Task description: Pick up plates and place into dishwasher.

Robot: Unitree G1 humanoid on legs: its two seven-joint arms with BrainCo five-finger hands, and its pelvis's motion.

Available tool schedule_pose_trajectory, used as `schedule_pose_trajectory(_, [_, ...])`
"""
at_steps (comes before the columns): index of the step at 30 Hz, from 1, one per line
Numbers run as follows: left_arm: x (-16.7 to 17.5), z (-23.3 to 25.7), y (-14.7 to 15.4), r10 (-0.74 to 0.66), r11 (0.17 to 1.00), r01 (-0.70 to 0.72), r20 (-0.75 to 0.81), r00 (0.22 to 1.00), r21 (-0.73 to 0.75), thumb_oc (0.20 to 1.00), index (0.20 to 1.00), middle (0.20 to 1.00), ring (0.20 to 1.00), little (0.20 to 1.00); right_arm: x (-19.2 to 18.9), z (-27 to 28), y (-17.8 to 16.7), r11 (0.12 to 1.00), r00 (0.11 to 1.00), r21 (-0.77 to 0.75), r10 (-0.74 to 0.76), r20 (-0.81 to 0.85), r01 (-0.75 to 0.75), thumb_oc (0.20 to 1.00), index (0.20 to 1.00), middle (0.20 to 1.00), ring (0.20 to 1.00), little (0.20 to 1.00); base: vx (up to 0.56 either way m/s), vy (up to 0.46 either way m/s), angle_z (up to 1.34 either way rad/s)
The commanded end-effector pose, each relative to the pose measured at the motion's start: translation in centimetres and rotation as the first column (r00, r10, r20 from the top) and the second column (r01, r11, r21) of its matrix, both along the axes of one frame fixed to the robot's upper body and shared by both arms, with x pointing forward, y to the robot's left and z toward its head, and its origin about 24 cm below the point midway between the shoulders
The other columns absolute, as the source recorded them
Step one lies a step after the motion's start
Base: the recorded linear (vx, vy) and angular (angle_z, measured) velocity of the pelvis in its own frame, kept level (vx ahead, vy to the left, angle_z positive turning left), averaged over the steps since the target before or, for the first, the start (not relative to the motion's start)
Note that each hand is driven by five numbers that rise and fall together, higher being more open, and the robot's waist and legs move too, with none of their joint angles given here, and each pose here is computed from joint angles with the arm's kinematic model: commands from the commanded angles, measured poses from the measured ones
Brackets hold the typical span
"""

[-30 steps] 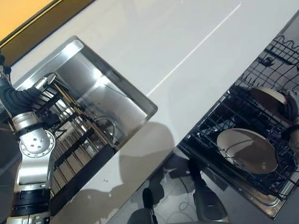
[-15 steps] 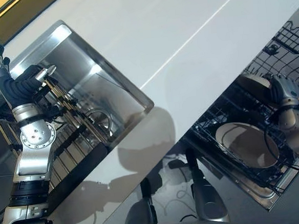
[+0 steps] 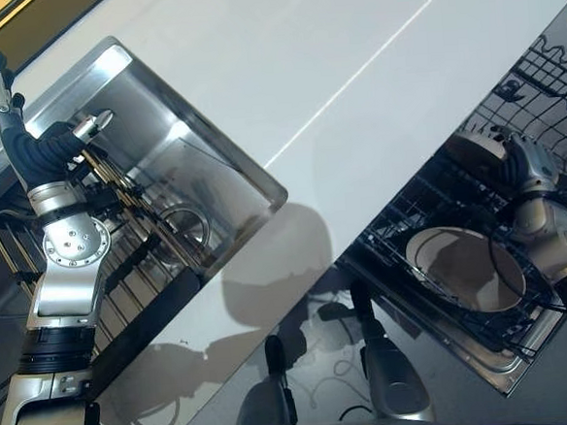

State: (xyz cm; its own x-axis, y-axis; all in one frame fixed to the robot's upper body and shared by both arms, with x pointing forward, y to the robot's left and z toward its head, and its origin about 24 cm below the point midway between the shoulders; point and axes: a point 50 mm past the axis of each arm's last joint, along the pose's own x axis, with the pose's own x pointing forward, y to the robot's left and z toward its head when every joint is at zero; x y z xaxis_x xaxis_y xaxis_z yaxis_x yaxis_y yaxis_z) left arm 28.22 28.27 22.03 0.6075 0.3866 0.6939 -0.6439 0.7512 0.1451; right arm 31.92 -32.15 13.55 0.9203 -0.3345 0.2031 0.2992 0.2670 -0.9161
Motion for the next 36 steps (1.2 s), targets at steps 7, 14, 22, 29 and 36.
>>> schedule_pose_trajectory(7, [-0.4,2.0,0.2,-0.016,0.999,0.013,0.082,0.997,0.038,1.0,1.0,1.0,1.0,1.0,-1.7,-4.8,-0.9,0.991,0.985,0.081,-0.094,-0.147,0.106,1.0,1.0,1.0,1.0,1.0,0.01,0.009,0.03])
schedule_pose_trajectory(14, [-1.0,0.4,0.5,-0.022,0.999,0.021,0.029,0.999,0.032,1.0,1.0,1.0,1.0,1.0,-3.1,-5.0,-1.1,0.981,0.988,0.138,-0.125,-0.086,0.136,1.0,1.0,1.0,1.0,1.0,0.05,-0.006,0.03])
schedule_pose_trajectory(22, [-1.7,-1.6,0.9,0.0,1.0,0.0,-0.012,1.0,0.018,1.0,1.0,1.0,1.0,1.0,-3.8,-2.7,-0.3,0.971,0.984,0.202,-0.148,0.096,0.127,1.0,1.0,1.0,1.0,1.0,0.05,0.014,-0.01])
schedule_pose_trajectory(29, [-2.6,-3.4,1.0,0.016,1.0,-0.017,-0.06,0.998,-0.005,1.0,1.0,1.0,1.0,1.0,-5.2,-2.1,0.0,0.96,0.965,0.258,-0.168,0.202,0.113,1.0,1.0,1.0,1.0,1.0,0.07,0.021,-0.03])
schedule_pose_trajectory(36, [-3.6,-5.8,1.1,0.027,0.998,-0.034,-0.115,0.993,-0.054,1.0,1.0,1.0,1.0,1.0,-7.1,-1.7,-0.3,0.93,0.902,0.331,-0.273,0.335,0.158,1.0,1.0,1.0,1.0,1.0,0.07,0.056,-0.07])
